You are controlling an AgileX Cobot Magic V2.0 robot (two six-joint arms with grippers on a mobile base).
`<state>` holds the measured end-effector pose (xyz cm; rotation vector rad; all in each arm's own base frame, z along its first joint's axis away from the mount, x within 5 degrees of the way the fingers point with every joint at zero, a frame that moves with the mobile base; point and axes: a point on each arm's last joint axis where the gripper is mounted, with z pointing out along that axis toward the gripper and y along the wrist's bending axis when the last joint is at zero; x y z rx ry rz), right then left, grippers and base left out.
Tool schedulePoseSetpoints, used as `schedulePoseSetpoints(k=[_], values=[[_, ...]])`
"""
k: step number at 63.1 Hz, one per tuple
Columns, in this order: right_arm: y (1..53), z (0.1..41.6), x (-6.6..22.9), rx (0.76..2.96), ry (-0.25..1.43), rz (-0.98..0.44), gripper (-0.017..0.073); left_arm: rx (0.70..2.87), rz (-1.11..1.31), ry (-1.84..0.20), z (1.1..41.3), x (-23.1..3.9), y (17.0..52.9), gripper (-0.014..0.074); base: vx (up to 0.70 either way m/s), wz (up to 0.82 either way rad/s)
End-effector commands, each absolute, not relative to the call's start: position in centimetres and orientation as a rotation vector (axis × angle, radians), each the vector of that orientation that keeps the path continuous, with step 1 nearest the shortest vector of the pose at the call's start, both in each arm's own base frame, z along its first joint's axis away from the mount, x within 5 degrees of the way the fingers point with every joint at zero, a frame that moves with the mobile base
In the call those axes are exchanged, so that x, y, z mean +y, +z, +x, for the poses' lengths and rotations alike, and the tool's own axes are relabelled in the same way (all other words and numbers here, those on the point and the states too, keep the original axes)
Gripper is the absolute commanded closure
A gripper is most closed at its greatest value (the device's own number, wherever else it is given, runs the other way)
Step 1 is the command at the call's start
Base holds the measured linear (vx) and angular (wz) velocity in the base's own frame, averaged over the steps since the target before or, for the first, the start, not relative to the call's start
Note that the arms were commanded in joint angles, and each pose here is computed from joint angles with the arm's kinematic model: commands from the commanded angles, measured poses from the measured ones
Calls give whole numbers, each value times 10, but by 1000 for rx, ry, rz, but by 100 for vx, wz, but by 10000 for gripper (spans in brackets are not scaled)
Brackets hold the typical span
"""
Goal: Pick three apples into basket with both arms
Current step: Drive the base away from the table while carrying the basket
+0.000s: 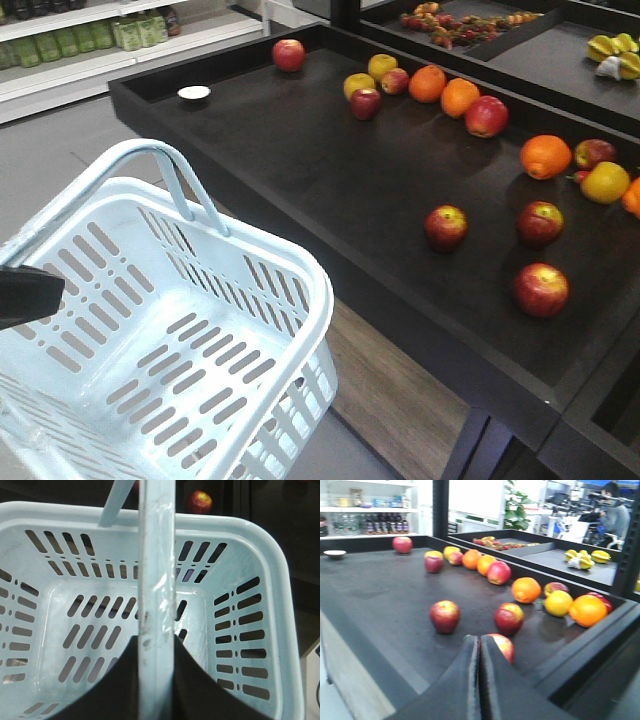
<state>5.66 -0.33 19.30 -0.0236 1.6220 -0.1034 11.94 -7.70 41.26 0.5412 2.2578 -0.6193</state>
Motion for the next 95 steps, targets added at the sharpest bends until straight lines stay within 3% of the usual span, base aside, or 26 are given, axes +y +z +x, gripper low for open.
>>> schedulePoseSetpoints(k=[1, 95], values=[[197, 56, -3, 1549, -117, -33, 563, 2150, 495, -670, 119, -79, 428, 601, -7, 28], [197, 56, -3, 1549, -117, -33, 563, 2150, 495, -670, 119, -79, 428, 601, -5, 35]])
